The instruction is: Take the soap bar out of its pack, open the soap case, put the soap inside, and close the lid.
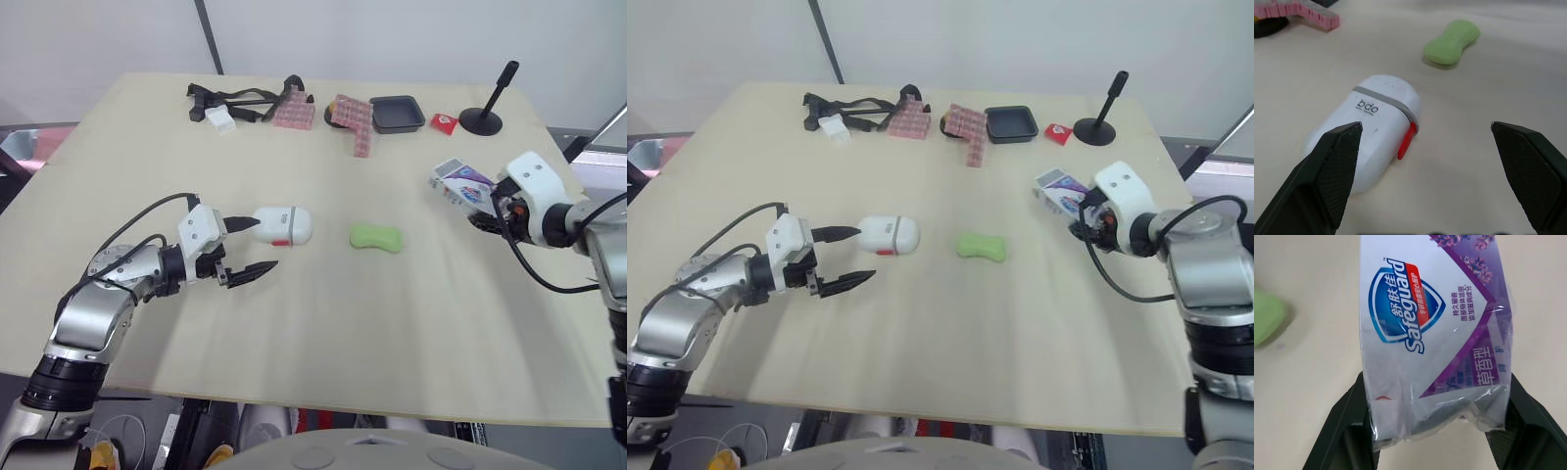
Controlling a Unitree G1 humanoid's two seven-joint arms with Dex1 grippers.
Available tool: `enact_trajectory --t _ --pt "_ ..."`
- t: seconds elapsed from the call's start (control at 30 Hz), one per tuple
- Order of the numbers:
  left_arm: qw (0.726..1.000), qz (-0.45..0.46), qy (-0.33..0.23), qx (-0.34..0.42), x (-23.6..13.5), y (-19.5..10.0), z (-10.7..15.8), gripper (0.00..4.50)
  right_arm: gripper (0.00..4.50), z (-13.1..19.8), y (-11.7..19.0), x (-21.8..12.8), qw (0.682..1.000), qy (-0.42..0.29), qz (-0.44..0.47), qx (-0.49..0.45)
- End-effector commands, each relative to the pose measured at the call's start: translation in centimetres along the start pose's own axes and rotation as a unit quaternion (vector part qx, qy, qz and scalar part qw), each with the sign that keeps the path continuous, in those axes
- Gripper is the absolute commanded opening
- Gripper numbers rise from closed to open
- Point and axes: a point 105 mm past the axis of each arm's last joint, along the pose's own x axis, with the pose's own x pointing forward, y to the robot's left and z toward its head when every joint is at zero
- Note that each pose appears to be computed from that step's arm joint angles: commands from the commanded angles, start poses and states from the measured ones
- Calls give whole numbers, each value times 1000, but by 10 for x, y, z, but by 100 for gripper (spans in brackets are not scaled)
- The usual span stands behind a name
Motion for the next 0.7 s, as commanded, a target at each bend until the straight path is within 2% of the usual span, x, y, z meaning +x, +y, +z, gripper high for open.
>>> enact_trajectory --t 0.03,0.17,0.27,0.37,0.47,0.7 --pt "999 -39 -19 18 1 -5 9 450 269 -4 -28 -12 994 9 -90 66" --pt "996 -85 -10 18 5 -13 5 450 269 -7 -40 -13 986 18 -127 104" --pt "996 -83 -8 29 10 -5 3 450 269 -5 -40 -12 984 20 -133 116" --pt "996 -77 -14 33 12 -1 4 450 339 -9 -30 -8 987 29 -112 113" --pt "996 -75 -14 35 12 -1 2 450 439 -12 -23 -5 989 34 -99 107" --pt "997 -70 -15 39 13 -1 1 450 447 -12 -25 -8 992 30 -96 80"
